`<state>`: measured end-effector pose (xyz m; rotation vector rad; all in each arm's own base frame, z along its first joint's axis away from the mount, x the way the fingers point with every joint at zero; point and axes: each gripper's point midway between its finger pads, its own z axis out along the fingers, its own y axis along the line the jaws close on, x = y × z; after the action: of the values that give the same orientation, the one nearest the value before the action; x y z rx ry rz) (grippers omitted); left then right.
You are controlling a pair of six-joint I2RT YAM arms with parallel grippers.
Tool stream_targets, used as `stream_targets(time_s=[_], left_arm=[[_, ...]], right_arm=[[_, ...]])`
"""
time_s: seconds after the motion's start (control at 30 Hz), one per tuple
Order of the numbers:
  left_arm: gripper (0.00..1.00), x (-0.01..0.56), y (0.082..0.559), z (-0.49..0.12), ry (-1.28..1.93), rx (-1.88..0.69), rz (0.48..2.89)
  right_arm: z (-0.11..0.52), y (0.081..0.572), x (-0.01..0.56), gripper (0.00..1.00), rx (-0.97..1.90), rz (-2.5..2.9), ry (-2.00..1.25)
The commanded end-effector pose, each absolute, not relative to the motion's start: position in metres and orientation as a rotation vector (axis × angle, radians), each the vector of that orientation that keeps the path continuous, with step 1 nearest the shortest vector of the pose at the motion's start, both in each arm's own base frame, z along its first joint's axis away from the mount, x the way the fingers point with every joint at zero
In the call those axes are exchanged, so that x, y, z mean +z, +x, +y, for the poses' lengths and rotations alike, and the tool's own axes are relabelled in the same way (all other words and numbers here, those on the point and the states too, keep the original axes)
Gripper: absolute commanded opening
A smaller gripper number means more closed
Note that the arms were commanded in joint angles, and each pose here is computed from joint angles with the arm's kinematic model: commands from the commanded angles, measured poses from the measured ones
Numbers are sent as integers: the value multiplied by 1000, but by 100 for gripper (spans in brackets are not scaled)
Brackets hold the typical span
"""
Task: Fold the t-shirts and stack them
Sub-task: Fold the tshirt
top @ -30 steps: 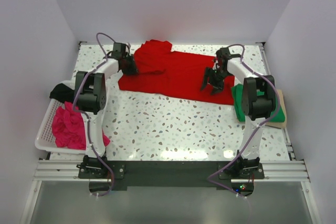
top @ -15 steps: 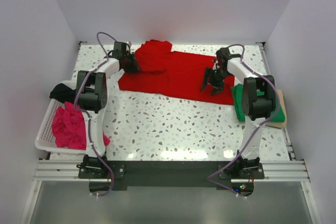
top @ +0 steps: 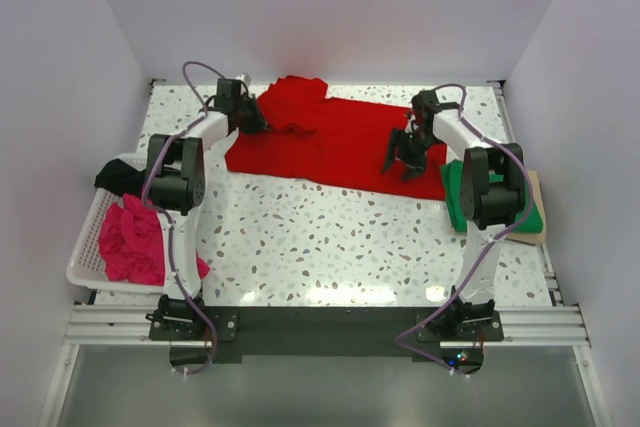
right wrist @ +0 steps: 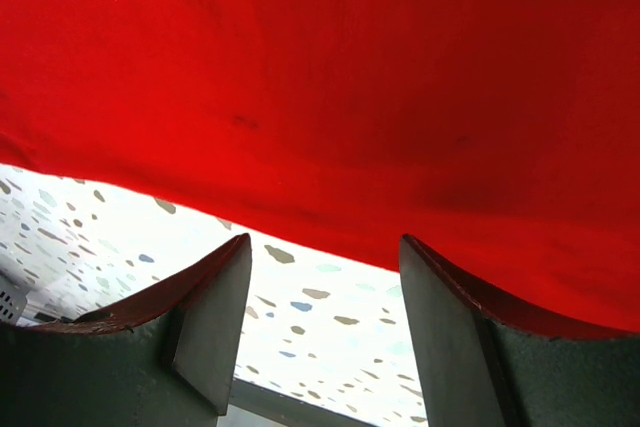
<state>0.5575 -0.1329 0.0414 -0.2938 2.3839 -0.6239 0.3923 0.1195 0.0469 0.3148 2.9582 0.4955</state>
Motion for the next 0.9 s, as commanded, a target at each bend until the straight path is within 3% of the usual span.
stream_targets(time_s=[0.0,0.4,0.67,0.73,0.77,0.87], left_arm=[[0,67,576,-147,-280,-710,2266],[0,82,598,-163,-305,-829,2128],[0,132,622,-157,-376,-813,1937],[21,146,626,-152,-394,-792,1899],[36,150,626,-151,-395,-783,1890],[52,161,621,-144,-395,-726,1885]], right_arm=[[124,397,54,64,522,2951,291],[124,399,52,64,514,2961,290],[123,402,54,64,502,2951,291],[122,403,56,65,506,2945,289],[122,404,58,65,506,2940,285],[122,405,62,65,507,2933,274]])
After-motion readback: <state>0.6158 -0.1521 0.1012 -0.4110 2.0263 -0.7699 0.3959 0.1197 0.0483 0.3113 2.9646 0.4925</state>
